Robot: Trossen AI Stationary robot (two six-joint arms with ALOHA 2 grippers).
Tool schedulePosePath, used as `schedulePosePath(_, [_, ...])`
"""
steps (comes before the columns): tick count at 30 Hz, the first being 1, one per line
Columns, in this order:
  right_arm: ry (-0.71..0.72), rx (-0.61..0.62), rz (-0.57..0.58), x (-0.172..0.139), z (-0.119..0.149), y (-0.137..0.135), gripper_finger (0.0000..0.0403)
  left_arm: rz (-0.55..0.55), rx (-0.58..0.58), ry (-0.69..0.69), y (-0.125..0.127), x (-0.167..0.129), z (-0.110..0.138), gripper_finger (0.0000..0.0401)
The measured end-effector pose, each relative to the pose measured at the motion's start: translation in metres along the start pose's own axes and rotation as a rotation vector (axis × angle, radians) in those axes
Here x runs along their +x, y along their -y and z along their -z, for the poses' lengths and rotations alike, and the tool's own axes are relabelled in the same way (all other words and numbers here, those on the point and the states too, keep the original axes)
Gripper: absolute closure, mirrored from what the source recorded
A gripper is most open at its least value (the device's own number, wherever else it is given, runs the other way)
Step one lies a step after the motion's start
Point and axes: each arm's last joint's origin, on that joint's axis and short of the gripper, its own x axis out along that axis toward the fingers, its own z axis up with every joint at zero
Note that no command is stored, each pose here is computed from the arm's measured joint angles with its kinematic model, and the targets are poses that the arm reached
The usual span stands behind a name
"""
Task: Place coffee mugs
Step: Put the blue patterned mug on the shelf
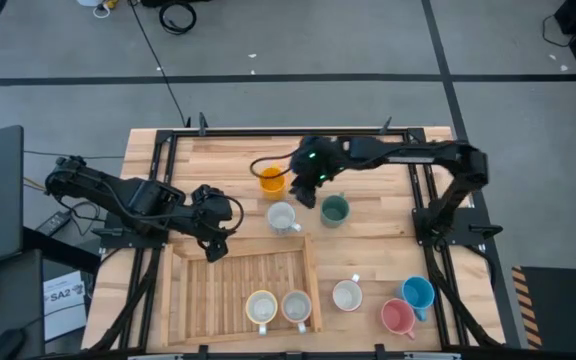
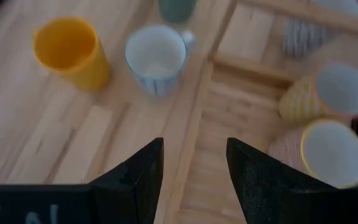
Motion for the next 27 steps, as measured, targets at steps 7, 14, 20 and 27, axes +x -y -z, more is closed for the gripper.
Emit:
schedulePosePath(7, [0.033, -0.159, 0.068, -0.079, 0.011, -0.015, 0.0269, -0.036, -0.11, 0.127, -0.01, 0.006, -0.019, 0.0218])
schedulePosePath(14, [0.081, -0.187, 0.113, -0.109, 0.035, -0.015, 0.0269, -0.122, -0.269, 0.131, -0.04, 0.019, -0.036, 0.0218])
schedulePosePath(20, [0.046, -0.175, 0.126, -0.104, 0.054, -0.008, 0.0269, -0.14, -0.342, 0.091, -0.055, 0.046, -0.05, 0.0218])
schedulePosePath(27, [0.026, -0.168, 0.135, -0.094, 0.061, -0.003, 0.0269, -0.163, -0.385, -0.002, -0.059, 0.086, -0.056, 0.0218])
